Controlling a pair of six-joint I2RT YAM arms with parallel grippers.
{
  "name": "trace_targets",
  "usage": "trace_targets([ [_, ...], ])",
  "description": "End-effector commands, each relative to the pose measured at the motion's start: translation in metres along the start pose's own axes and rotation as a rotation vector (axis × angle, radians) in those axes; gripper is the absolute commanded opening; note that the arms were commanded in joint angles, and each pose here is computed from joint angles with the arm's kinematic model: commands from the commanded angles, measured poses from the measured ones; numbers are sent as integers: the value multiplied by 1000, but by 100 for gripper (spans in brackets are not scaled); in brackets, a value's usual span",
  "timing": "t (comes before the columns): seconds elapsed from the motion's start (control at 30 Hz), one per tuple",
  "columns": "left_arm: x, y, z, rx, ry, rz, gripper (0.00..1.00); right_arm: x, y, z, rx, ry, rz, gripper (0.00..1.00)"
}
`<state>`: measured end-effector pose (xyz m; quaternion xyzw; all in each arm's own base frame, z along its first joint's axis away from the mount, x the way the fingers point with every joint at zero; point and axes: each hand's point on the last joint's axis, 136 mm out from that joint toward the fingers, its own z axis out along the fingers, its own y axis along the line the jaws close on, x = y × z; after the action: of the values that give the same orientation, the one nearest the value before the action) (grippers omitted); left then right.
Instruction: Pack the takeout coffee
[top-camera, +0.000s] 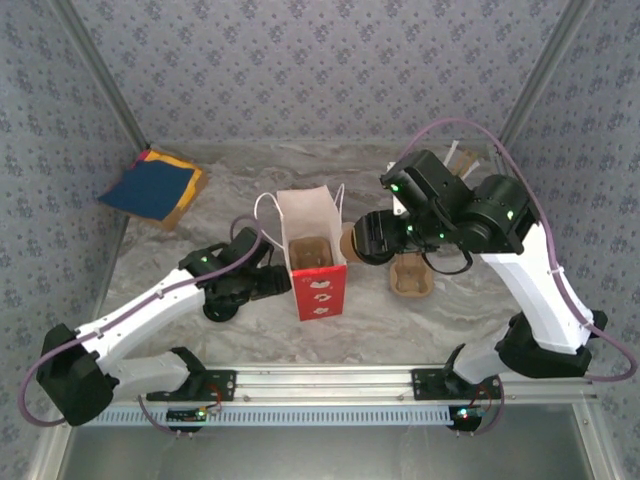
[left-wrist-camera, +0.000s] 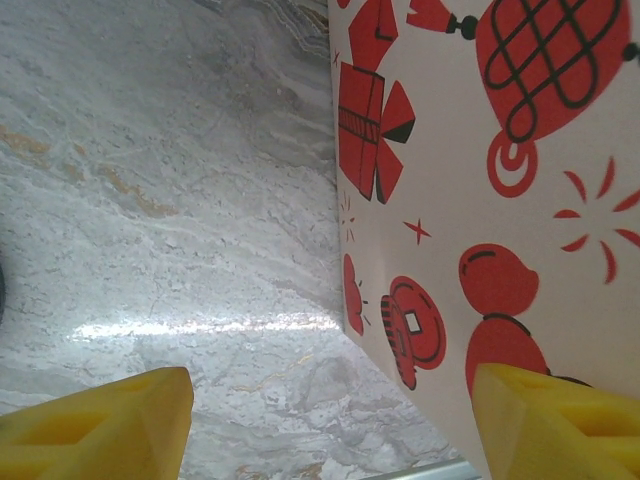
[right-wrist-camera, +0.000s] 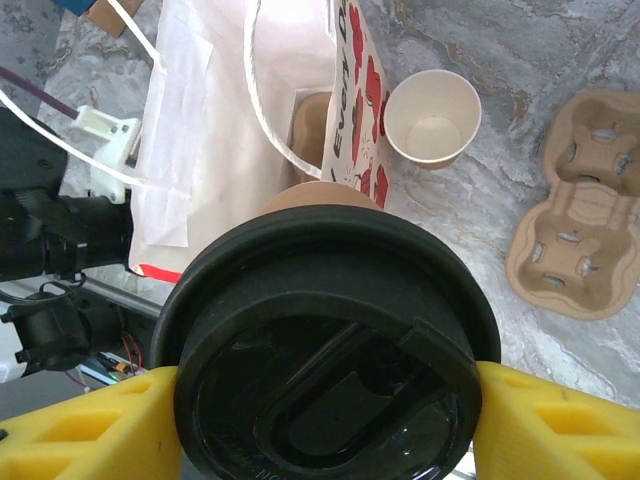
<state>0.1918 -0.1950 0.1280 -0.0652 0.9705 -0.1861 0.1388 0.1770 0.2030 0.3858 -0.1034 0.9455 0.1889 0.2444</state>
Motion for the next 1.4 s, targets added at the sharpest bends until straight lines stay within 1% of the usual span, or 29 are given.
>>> trace_targets([
  [0.0, -15, -22, -10, 46, -62, 2, 74, 30, -21, -10, 61, 99, -17, 67],
  [0.3, -6, -41, -1, 52, -40, 46, 74, 22, -7, -1, 14, 89, -19, 68],
  [0.63, -2, -40, -1, 56, -35, 57, 74, 3, 13, 22, -25, 84, -20, 68],
  [0.83, 0, -39, 0, 63, -31, 54, 74, -11, 23, 24, -47, 60, -13, 68],
  [0.87, 0, -39, 0, 64, -32, 54, 74, -13, 23, 23, -51, 55, -38, 67],
  [1.07, -1, -41, 0, 63, -32, 60, 74, -16, 20, 22, -44, 43, -42, 67],
  [1.37, 2, -43, 2, 69, -14, 69, 74, -18, 23, 54, 0, 91, -69, 68],
])
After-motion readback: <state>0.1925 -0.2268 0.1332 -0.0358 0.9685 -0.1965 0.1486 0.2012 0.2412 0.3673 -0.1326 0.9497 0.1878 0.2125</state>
